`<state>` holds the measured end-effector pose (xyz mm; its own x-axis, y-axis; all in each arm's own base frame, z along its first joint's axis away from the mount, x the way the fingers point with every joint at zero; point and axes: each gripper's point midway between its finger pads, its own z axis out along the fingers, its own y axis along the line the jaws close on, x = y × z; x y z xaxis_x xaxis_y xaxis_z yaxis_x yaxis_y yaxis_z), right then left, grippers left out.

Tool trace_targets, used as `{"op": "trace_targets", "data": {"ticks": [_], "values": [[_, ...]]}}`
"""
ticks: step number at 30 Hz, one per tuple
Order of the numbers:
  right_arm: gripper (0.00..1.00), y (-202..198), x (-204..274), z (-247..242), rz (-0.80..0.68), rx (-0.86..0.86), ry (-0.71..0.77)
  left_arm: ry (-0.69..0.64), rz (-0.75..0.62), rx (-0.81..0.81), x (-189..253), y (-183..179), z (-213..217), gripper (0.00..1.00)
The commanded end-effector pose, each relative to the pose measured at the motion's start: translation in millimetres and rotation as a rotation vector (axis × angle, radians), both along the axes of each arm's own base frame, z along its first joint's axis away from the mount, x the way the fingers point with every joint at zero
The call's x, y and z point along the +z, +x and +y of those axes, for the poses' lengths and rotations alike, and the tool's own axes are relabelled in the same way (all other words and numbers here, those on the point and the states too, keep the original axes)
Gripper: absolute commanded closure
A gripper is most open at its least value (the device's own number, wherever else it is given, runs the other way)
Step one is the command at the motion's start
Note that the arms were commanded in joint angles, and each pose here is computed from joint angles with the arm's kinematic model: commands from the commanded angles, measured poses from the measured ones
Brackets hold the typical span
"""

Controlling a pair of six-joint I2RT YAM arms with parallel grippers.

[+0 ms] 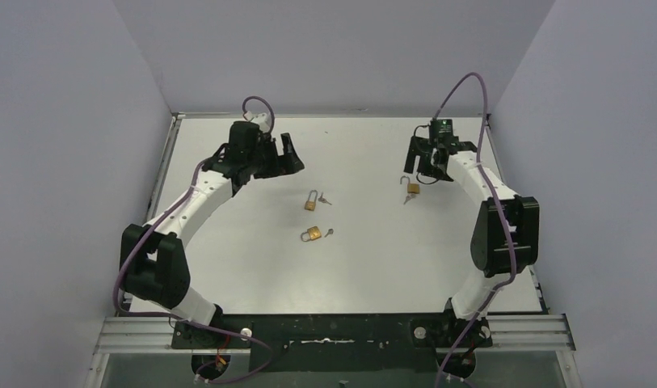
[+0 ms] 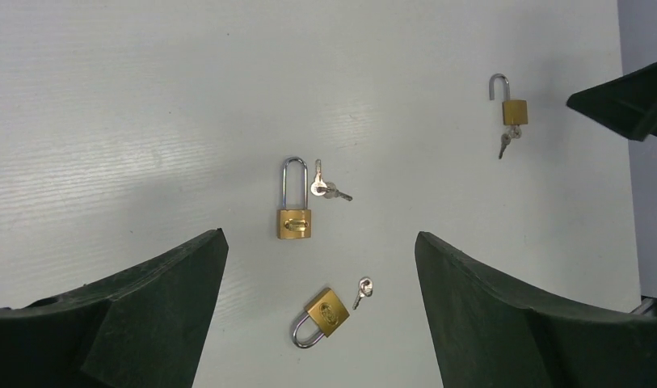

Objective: Lock with the key
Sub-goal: Place the lock at the center of the board, then pick up the lock from the center of the board.

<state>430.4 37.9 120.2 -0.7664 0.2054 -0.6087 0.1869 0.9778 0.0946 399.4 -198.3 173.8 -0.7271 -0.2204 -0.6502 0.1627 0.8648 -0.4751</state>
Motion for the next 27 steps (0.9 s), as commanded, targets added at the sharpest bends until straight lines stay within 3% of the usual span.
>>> {"op": "trace_targets", "data": {"ticks": [1,11,27], "values": [[0.14,-4,-21,3,0.066,0.084,-0.098,0.006,-0.051,-0.025,26,-7,10,0.15],[0.28,-5,-54,-3,0.137,0.109,-0.156,-0.057,-0.040,-0.008,22,-16,28,0.15],[0.41,18,-82,5,0.157,0.137,-0.137,-0.042,-0.034,-0.003,19,-18,33,0.15]]}}
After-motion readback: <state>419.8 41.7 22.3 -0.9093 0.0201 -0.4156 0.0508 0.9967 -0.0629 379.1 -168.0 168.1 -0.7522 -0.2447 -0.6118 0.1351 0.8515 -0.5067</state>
